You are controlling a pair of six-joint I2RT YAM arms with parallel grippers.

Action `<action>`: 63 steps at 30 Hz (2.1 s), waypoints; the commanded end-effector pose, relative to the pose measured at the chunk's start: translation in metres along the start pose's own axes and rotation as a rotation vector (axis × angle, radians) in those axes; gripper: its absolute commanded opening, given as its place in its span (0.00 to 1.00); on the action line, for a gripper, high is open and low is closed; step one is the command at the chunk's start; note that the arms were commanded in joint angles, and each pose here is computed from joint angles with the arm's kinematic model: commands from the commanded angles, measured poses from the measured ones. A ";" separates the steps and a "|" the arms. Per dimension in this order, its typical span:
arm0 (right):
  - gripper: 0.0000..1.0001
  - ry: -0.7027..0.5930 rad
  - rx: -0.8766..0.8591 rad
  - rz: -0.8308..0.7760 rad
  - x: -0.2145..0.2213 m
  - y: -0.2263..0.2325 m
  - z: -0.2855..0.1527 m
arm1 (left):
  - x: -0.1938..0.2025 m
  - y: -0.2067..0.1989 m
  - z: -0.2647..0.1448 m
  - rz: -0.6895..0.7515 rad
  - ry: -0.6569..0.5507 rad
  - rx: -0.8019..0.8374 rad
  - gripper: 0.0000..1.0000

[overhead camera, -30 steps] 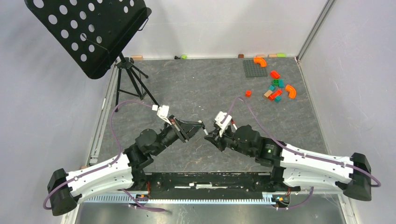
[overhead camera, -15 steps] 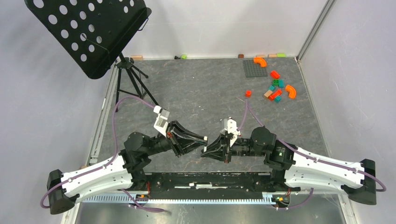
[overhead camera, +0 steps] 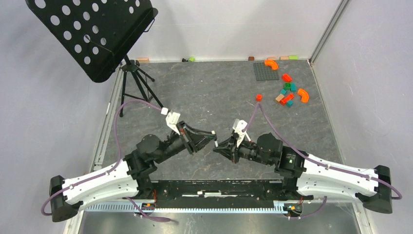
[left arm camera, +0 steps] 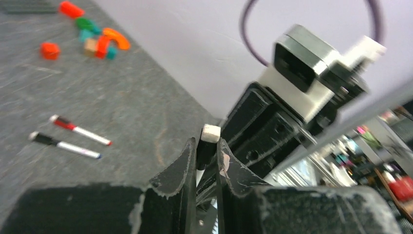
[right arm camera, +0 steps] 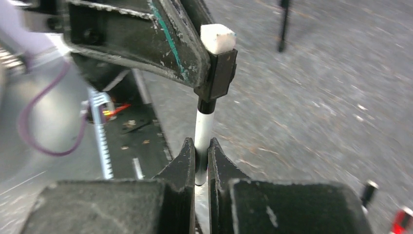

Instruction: Insert the pens into the pen caps

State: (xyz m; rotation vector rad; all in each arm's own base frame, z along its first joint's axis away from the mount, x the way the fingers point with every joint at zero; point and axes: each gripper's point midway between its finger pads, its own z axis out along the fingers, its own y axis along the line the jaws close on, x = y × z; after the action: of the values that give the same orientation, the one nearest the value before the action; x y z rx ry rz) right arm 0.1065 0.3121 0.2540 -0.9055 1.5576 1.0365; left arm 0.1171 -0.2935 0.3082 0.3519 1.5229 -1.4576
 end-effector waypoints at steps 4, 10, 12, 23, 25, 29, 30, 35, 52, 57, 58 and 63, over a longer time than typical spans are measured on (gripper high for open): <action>0.00 -0.249 0.347 -0.040 -0.070 -0.058 0.000 | 0.083 0.124 -0.015 -0.091 0.226 -0.608 0.02; 0.00 -0.196 0.420 -0.061 -0.056 -0.071 0.008 | 0.089 0.129 -0.011 -0.112 0.223 -0.680 0.02; 0.00 -0.184 0.415 -0.065 -0.053 -0.071 0.009 | 0.085 0.127 -0.012 -0.102 0.219 -0.681 0.02; 0.00 -0.113 0.214 -0.047 -0.014 -0.041 0.016 | 0.004 0.074 -0.017 0.091 0.016 -0.440 0.76; 0.00 -0.100 0.160 -0.047 -0.010 -0.032 0.015 | -0.004 0.061 -0.019 0.137 -0.016 -0.353 0.88; 0.00 -0.087 -0.021 -0.048 -0.004 0.000 0.009 | -0.008 0.019 -0.030 0.213 -0.075 -0.071 0.89; 0.00 -0.084 -0.070 -0.047 -0.002 0.008 0.007 | -0.008 0.009 -0.035 0.229 -0.092 0.001 0.89; 0.00 -0.078 -0.306 -0.017 0.001 0.050 -0.001 | -0.009 -0.024 -0.054 0.307 -0.119 0.198 0.87; 0.00 -0.072 -0.378 0.020 0.001 0.063 0.005 | 0.001 -0.032 -0.049 0.300 -0.091 0.257 0.60; 0.00 -0.066 -0.362 0.023 0.004 0.060 0.007 | 0.003 -0.030 -0.049 0.296 -0.089 0.256 0.51; 0.00 -0.072 -0.362 0.022 0.002 0.060 0.007 | 0.003 -0.030 -0.049 0.296 -0.086 0.255 0.49; 0.00 -0.076 -0.376 0.012 -0.004 0.063 0.009 | 0.008 -0.024 -0.048 0.292 -0.082 0.241 0.36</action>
State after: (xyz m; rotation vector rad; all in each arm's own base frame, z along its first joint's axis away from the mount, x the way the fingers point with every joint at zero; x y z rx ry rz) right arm 0.0526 0.3375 0.2445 -1.1111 1.4006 1.3603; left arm 0.0754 -0.2596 0.3047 0.6086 1.2284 -1.4137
